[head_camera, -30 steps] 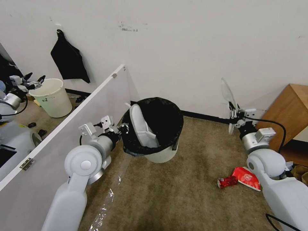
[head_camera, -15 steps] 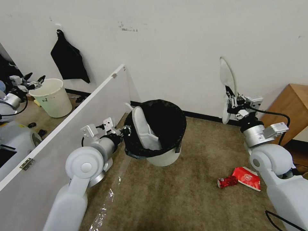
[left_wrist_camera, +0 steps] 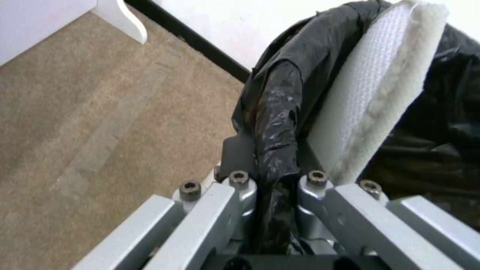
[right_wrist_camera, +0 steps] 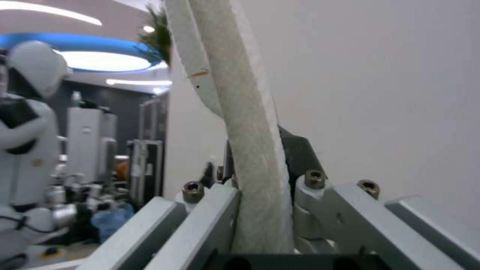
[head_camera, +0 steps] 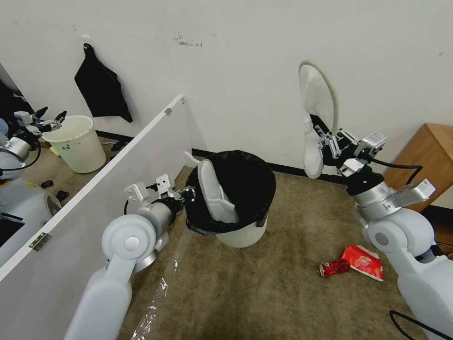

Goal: Pick up the trash bin, then pick up the garbage from the floor and place it into the trash bin.

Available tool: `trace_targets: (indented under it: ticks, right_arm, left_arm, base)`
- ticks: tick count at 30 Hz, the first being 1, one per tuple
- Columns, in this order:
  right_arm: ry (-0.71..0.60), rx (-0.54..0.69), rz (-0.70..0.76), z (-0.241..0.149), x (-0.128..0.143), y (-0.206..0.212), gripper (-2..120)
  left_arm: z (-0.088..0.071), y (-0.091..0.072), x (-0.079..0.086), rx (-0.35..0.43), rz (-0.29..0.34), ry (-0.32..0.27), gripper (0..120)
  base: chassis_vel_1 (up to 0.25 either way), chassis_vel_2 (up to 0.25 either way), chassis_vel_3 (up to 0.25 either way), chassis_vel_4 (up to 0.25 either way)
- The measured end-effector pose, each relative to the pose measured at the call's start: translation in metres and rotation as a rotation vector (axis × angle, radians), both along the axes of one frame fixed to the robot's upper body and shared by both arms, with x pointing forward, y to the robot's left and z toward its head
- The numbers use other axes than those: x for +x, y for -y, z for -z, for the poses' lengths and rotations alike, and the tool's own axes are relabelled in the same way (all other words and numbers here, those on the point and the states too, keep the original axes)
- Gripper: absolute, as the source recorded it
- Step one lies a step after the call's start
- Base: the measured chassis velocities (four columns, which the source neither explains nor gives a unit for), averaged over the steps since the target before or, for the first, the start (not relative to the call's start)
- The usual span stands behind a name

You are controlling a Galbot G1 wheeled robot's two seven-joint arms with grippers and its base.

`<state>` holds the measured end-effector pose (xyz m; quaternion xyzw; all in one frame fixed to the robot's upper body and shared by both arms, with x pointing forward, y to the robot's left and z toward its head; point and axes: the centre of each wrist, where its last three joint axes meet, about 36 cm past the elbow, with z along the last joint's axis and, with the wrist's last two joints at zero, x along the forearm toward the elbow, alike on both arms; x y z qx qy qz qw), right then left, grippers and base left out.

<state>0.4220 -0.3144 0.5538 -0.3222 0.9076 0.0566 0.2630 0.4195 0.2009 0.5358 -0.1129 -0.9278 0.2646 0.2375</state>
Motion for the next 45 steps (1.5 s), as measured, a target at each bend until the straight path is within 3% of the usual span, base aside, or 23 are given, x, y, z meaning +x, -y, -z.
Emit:
trace_targets:
  ticks: [8,27,34,45]
  right_arm:
    - [-0.009,-0.05,-0.129,0.004,-0.008,-0.016,3]
    - [-0.038,-0.064,-0.17,0.025,-0.001,-0.018,3]
    - [-0.048,-0.066,-0.166,0.031,0.001,-0.017,3]
    - [-0.062,-0.064,-0.162,0.039,0.001,-0.021,3]
  left_arm:
    - [0.01,0.021,0.016,0.008,0.06,-0.016,4]
    - [0.009,0.063,0.044,0.022,0.158,-0.003,4]
    - [0.008,0.069,0.044,0.017,0.172,0.001,4]
    - [0.008,0.065,0.037,0.011,0.173,0.005,4]
  base:
    - [0.0,0.0,0.0,0.0]
    - [0.0,0.0,0.0,0.0]
    - [0.0,0.0,0.0,0.0]
    - [0.0,0.0,0.0,0.0]
